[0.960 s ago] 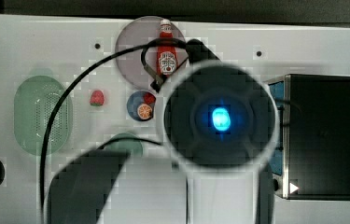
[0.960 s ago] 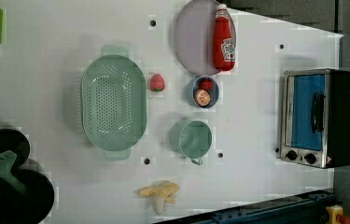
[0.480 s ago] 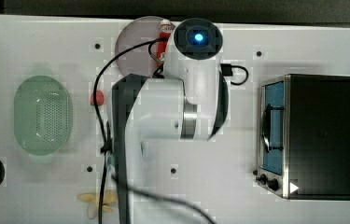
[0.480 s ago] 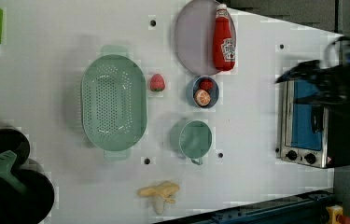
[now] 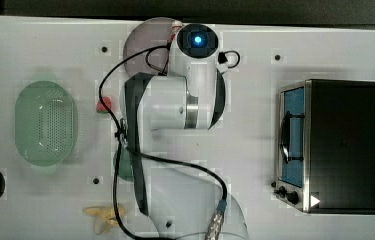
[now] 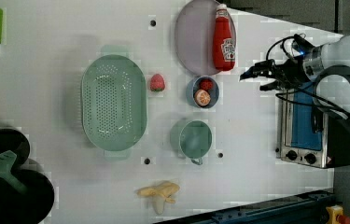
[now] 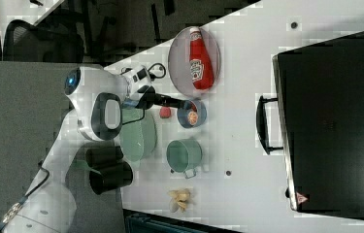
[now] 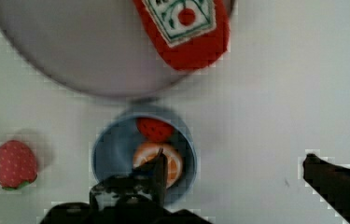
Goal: Pick ketchup from plate and place it on table.
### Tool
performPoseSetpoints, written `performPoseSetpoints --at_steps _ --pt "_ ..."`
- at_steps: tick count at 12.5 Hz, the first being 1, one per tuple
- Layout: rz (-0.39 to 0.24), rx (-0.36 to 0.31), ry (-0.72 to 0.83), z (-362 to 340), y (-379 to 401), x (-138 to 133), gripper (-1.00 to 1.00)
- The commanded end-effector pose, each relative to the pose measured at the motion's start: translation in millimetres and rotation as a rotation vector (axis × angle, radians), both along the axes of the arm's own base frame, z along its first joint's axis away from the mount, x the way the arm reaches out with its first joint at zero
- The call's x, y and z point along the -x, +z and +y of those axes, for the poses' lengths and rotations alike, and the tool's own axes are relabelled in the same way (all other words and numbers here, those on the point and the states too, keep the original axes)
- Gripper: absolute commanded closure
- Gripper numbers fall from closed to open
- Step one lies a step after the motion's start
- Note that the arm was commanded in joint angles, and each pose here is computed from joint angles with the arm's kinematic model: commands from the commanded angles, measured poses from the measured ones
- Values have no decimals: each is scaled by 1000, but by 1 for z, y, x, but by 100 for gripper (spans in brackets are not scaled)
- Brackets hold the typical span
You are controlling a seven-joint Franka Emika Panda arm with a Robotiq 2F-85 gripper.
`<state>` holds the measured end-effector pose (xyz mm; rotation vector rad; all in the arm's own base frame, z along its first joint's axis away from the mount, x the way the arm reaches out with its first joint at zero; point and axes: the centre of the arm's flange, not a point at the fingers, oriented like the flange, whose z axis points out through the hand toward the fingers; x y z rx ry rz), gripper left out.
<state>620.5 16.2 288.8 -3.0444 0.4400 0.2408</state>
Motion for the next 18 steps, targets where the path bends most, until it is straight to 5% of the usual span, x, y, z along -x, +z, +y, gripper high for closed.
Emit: performPoseSetpoints --at_steps 1,7,18 --pt "-102 -20 138 0 4 -31 -100" --pt "-95 -12 260 3 -57 -69 -100" --pt "-232 -1 312 18 -134 -97 -100"
